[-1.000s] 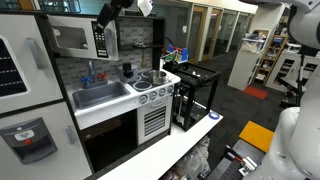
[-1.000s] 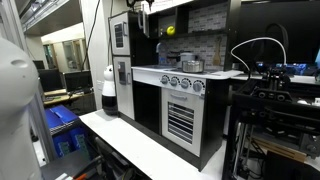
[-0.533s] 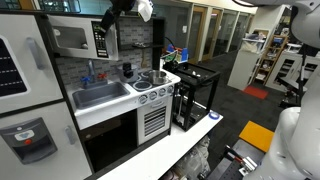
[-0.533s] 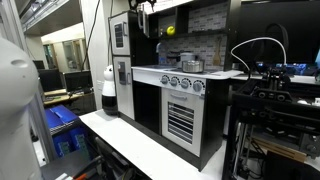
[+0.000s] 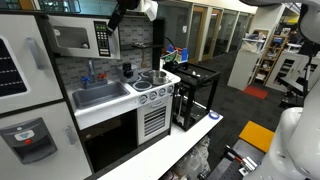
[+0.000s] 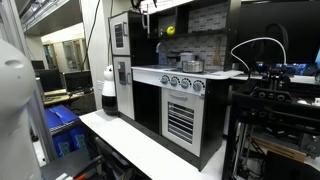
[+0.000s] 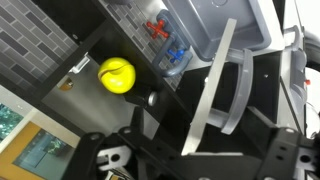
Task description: Put the artificial fruit inside the microwave and close the door
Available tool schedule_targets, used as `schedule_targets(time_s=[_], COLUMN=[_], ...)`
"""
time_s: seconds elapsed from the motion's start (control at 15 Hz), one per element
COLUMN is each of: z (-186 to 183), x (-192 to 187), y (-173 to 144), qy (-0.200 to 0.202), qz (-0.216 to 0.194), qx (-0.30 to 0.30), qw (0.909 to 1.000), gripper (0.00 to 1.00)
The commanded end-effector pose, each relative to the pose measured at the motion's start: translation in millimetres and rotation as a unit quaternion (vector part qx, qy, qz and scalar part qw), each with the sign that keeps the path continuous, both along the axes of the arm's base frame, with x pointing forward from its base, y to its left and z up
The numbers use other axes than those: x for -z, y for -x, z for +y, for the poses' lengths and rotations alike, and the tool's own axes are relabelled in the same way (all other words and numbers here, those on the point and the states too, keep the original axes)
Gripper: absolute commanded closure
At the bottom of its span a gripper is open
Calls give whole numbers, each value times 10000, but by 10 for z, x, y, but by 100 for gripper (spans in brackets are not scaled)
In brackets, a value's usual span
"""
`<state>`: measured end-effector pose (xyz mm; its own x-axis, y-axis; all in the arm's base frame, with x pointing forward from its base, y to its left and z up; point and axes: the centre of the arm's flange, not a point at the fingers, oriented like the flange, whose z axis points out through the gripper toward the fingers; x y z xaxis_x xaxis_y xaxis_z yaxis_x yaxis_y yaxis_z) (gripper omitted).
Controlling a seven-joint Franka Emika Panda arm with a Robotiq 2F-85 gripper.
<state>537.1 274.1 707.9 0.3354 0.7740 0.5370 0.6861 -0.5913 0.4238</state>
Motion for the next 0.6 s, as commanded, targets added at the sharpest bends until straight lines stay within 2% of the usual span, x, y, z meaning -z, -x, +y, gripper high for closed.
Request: schedule_targets(time_s=[0.0,0.53], z=[-136,-185], x=[81,225], y=[133,-26], qy=[203,495], qz=[-293,-513], qx=[39,-25], qw=[9994,9975], gripper=[0,0])
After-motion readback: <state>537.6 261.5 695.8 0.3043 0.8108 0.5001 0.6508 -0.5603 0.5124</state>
